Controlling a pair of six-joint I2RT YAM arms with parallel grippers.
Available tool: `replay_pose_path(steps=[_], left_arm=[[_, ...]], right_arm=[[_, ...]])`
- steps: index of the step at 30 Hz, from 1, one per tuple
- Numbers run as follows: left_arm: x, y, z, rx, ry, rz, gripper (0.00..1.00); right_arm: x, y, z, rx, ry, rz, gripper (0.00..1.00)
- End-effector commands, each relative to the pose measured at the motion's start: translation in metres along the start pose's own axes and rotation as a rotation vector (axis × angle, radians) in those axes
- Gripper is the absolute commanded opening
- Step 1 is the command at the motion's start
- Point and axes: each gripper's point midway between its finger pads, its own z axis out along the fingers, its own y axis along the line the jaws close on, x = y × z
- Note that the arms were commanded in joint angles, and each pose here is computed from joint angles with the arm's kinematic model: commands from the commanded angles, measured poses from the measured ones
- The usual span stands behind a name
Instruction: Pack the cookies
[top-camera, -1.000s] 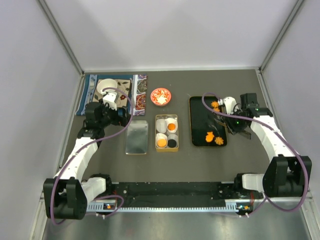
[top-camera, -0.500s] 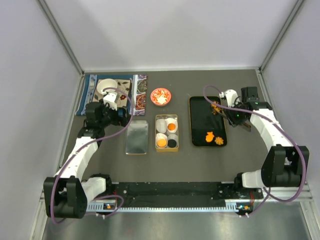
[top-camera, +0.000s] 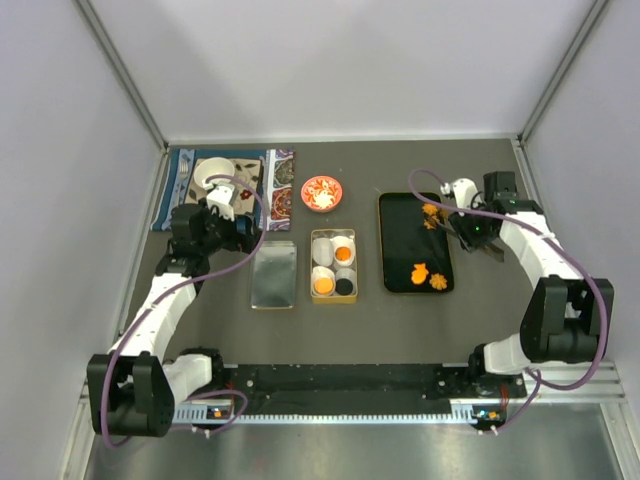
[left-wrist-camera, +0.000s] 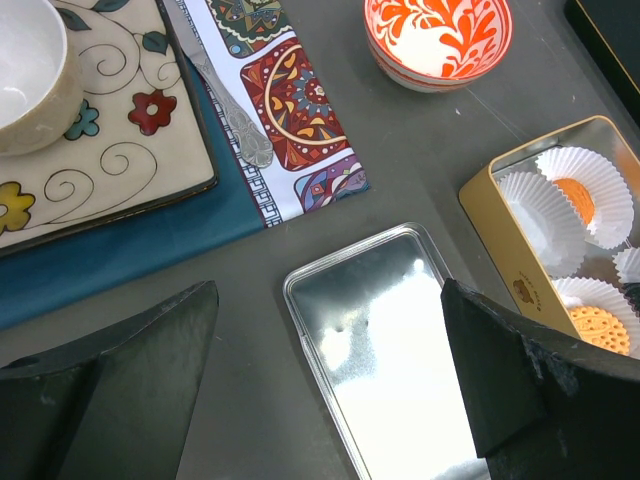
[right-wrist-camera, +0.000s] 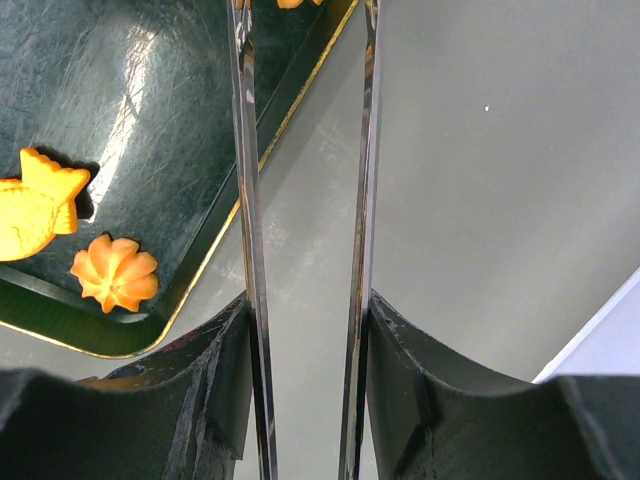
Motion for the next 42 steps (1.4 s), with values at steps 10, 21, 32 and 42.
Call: replay_pose_path(steps=[10,21,32,42], left_arm=[[-0.018,0.001,0.000,-0.001,-0.049,0.038,0.99],[-0.018,0.001,0.000,-0.003,-0.050,0.039,0.99],[-0.019,0.001,-0.001,-0.003,-0.054,0.040,0.99],[-0.019,0.001,-0.001,-0.002,-0.054,0.040,0.99]], right_arm=[[-0.014,-0.017,0.002,0.034,-0.026,-0.011,0.44],[-0.007,-0.008,0.000,-0.015,-0.005,-0.038,0.43],[-0.007,0.001,-0.002,-0.061,0.000,-0.051,0.43],[-0.015,0.026,-0.005,-0.110,-0.017,-0.112,0.42]])
